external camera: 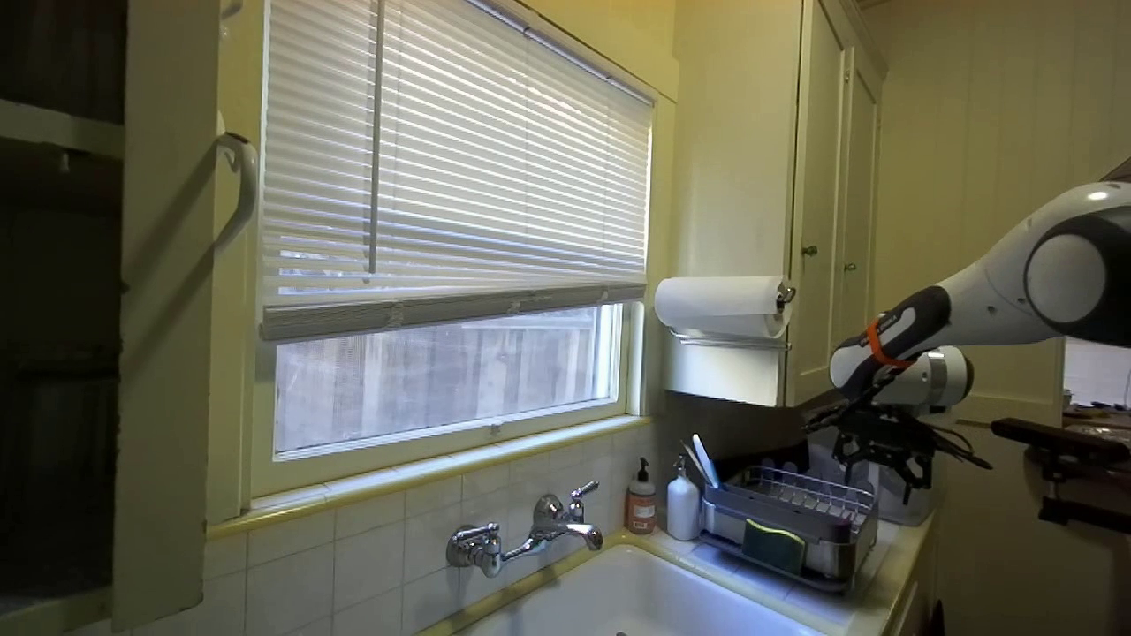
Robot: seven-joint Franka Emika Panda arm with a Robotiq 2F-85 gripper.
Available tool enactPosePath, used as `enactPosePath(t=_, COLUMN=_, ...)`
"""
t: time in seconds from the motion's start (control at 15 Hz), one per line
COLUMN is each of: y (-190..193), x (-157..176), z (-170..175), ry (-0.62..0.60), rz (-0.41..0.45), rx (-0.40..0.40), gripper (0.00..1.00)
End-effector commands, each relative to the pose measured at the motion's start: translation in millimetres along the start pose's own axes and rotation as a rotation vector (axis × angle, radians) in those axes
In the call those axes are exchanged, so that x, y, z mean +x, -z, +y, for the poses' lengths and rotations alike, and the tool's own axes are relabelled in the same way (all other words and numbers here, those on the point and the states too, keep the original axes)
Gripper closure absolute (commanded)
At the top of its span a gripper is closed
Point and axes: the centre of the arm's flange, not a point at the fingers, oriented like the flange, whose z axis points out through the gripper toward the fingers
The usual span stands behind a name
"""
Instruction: Remove the purple spoon and blue knife from the dish rack and put them in the sink.
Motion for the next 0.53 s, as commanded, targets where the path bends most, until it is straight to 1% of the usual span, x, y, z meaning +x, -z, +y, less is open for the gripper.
enactPosePath(t=0.0, y=-25.9, x=32.6, z=-21.4, ry=0.017, rz=-0.080, rx=0.032, gripper=0.00)
enactPosePath(t=0.27, y=-42.4, x=42.4, z=-23.9, ry=0.081, rz=-0.139, rx=0.053, gripper=0.00)
enactPosePath(t=0.47, y=-59.6, x=47.6, z=-20.8, ry=0.146, rz=-0.215, rx=0.077, gripper=0.01)
